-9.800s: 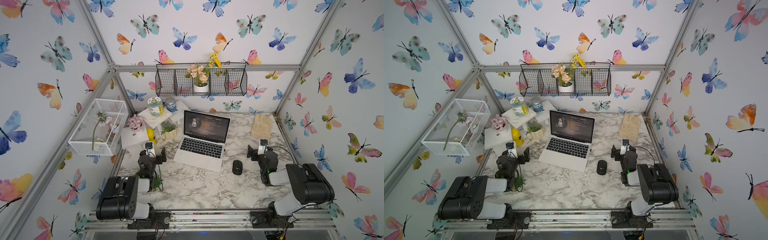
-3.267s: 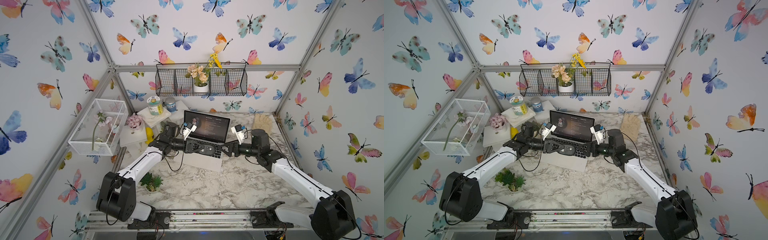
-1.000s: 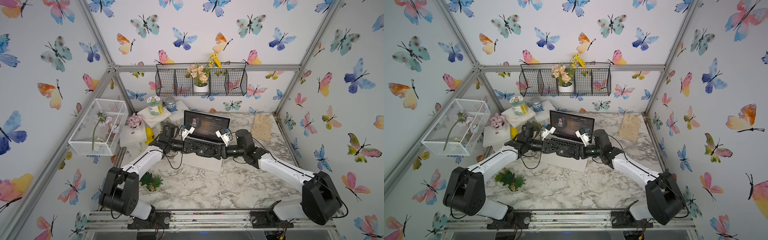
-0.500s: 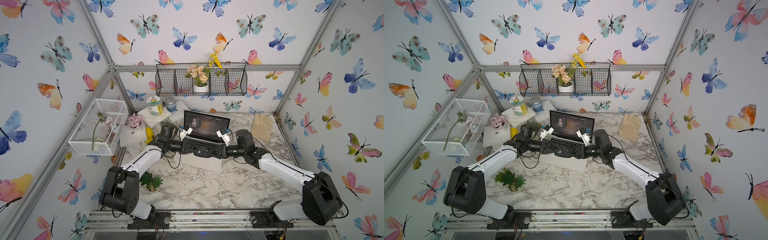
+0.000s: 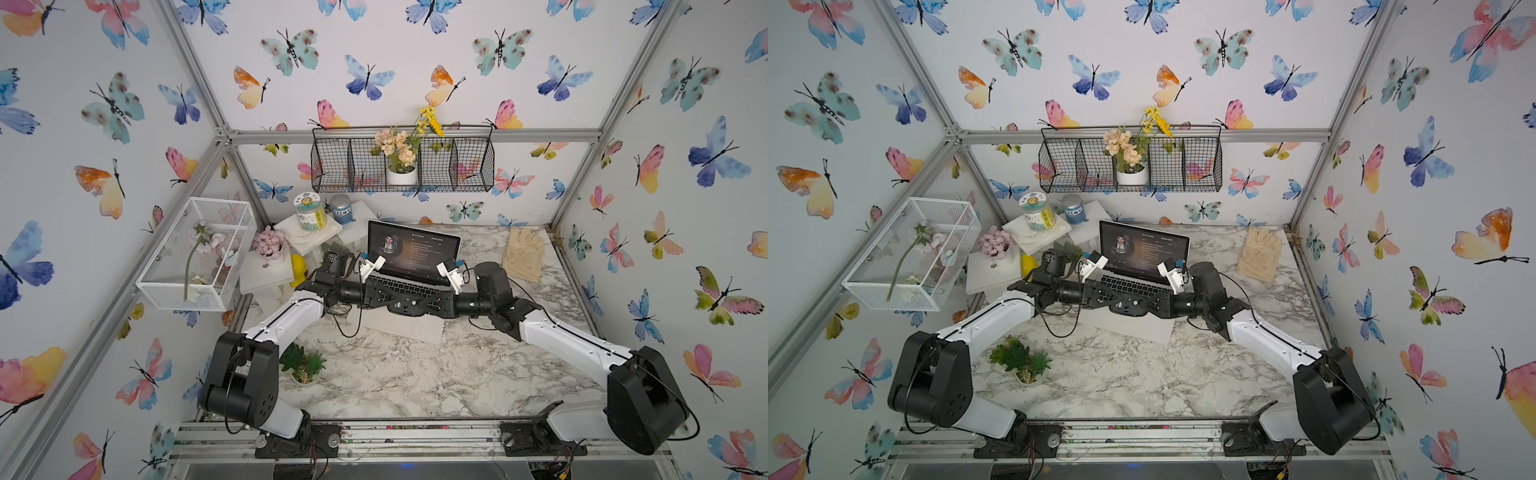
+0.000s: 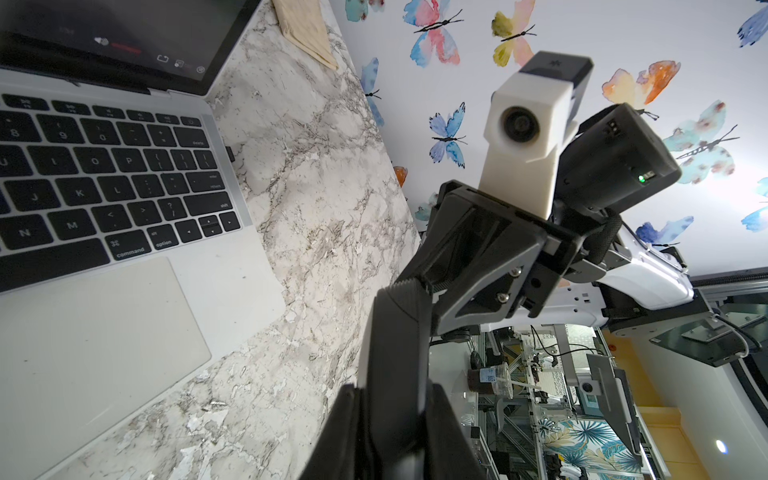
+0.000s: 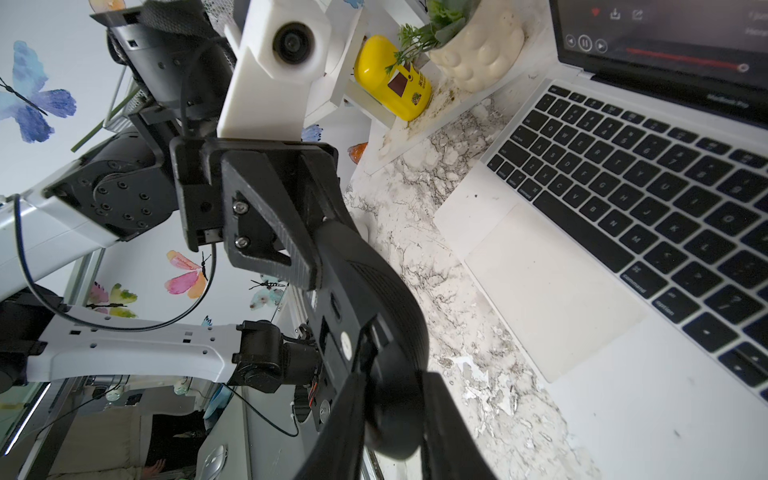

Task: Remove the wireless mouse receiver from the laptop
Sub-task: Place the mouse at the center of the board, then place the lid at the center of the board.

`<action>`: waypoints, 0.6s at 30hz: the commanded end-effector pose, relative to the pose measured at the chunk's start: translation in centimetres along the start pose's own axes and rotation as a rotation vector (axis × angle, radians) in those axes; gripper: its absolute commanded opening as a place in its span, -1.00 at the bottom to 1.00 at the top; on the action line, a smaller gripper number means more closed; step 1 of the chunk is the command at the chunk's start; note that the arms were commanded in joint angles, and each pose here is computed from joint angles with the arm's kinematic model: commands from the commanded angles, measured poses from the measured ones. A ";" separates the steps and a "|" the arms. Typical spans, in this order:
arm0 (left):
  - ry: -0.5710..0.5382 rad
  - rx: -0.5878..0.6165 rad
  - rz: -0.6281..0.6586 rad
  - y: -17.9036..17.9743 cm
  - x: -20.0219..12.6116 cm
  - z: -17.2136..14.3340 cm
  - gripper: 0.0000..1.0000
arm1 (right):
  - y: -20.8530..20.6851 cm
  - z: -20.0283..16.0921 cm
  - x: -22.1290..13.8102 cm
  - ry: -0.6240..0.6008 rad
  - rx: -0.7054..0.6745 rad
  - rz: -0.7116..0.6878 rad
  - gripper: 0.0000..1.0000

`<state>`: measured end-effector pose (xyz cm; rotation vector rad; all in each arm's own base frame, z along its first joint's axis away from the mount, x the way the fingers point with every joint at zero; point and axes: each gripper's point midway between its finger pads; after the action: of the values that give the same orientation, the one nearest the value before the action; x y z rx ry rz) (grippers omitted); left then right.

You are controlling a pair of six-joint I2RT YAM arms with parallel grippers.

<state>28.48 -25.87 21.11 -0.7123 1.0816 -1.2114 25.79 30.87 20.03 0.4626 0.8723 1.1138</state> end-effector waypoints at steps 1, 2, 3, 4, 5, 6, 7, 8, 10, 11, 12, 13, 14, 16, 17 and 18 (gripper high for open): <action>0.000 -0.014 0.012 1.1 0.0 -0.1 -1.00 | 1.0 -0.6 -0.4 -0.001 -0.036 0.023 -0.96; -0.002 -0.018 0.014 1.3 0.0 -0.1 -1.00 | 1.1 -0.6 -0.4 -0.003 -0.036 0.027 -0.96; -0.006 -0.023 0.019 1.6 -0.1 -0.1 -1.00 | 1.3 -0.5 -0.5 -0.008 -0.039 0.032 -0.96; -0.011 -0.032 0.024 2.0 -0.2 0.0 -1.00 | 1.4 -0.6 -0.6 -0.011 -0.039 0.037 -0.96; -0.016 -0.039 0.031 2.4 -0.4 0.1 -1.00 | 1.5 -0.6 -0.7 -0.015 -0.041 0.038 -0.96; -0.020 -0.047 0.047 3.1 -0.5 0.1 -1.00 | 1.6 -0.6 -0.8 -0.017 -0.040 0.040 -0.96; -0.026 -0.054 0.064 3.7 -0.7 0.2 -1.00 | 1.7 -0.6 -1.0 -0.020 -0.044 0.039 -0.96; -0.030 -0.064 0.076 4.3 -0.8 0.2 -1.00 | 1.8 -0.7 -1.1 -0.021 -0.048 0.042 -0.96; -0.033 -0.080 0.090 5.2 -0.8 0.0 -1.00 | 1.8 -0.9 -1.4 -0.025 -0.051 0.040 -0.96; -0.035 -0.087 0.096 5.5 -0.8 -0.1 -1.00 | 1.9 -1.0 -1.5 -0.029 -0.054 0.039 -0.96; -0.035 -0.092 0.104 5.9 -0.7 -0.2 -1.00 | 1.9 -1.1 -1.6 -0.030 -0.054 0.038 -0.96; -0.037 -0.096 0.109 6.2 -0.7 -0.1 -1.00 | 1.9 -1.3 -1.7 -0.029 -0.054 0.038 -0.96; -0.038 -0.102 0.115 6.6 -0.7 -0.2 -1.00 | 1.9 -1.4 -1.8 -0.029 -0.055 0.037 -0.96; -0.038 -0.110 0.115 6.9 -0.7 -0.2 -1.00 | 1.8 -1.7 -1.9 -0.027 -0.056 0.032 -0.96; -0.038 -0.116 0.112 7.1 -0.8 -0.2 -1.00 | 1.8 -1.8 -2.0 -0.027 -0.057 0.029 -0.96; -0.039 -0.116 0.110 7.1 -0.8 -0.2 -1.00 | 1.7 -1.9 -2.0 -0.025 -0.058 0.027 -0.96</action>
<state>30.72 -23.43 15.48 -0.7637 1.1551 -1.0548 23.71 29.66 21.07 0.4590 0.8153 1.1286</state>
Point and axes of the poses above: each gripper's point midway between its finger pads, its own x axis out along the fingers, its own y axis along the line the jaws close on, z = x × y, and after that the axes turned 3 degrees about -x, right-handed
